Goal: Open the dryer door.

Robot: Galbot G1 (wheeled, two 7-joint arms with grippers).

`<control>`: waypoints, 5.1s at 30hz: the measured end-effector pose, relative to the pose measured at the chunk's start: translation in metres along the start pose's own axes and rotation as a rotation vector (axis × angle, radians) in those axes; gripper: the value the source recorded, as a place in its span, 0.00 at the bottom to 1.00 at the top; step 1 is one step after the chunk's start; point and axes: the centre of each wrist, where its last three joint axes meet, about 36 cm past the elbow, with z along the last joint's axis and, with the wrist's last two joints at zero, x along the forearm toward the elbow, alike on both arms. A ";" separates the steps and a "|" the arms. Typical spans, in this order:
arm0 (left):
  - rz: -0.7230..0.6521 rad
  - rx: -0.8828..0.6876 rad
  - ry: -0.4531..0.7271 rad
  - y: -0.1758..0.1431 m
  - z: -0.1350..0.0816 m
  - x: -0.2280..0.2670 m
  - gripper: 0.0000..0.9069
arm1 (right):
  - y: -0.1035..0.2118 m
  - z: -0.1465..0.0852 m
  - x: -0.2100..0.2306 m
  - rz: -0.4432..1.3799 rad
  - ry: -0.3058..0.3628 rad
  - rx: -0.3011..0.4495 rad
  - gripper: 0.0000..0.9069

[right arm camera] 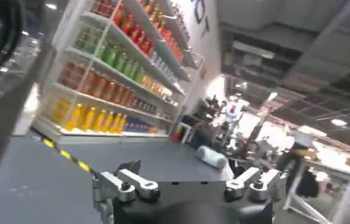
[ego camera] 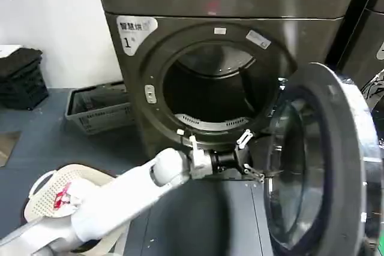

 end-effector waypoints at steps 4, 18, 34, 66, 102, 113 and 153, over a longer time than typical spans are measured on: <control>0.007 0.004 0.001 0.003 0.006 -0.020 1.00 | 0.001 0.001 0.000 0.004 -0.007 0.003 1.00; -0.009 0.041 0.002 0.017 0.024 -0.079 1.00 | -0.014 0.008 -0.003 0.093 0.017 0.082 1.00; -0.008 0.058 -0.005 0.021 0.025 -0.128 1.00 | -0.017 0.006 -0.004 0.108 0.010 0.081 1.00; -0.008 0.077 0.005 0.002 0.013 -0.096 1.00 | -0.004 0.005 -0.004 0.075 0.036 0.046 1.00; -0.639 0.395 0.415 -0.077 -0.100 0.197 1.00 | -0.008 0.030 -0.003 0.234 0.108 0.057 1.00; -0.958 0.613 0.672 -0.079 -0.130 0.239 1.00 | -0.031 0.062 -0.001 0.290 0.158 0.069 1.00; -1.487 1.353 0.915 -0.018 -0.154 0.354 1.00 | -0.031 0.088 0.003 0.252 0.221 0.015 1.00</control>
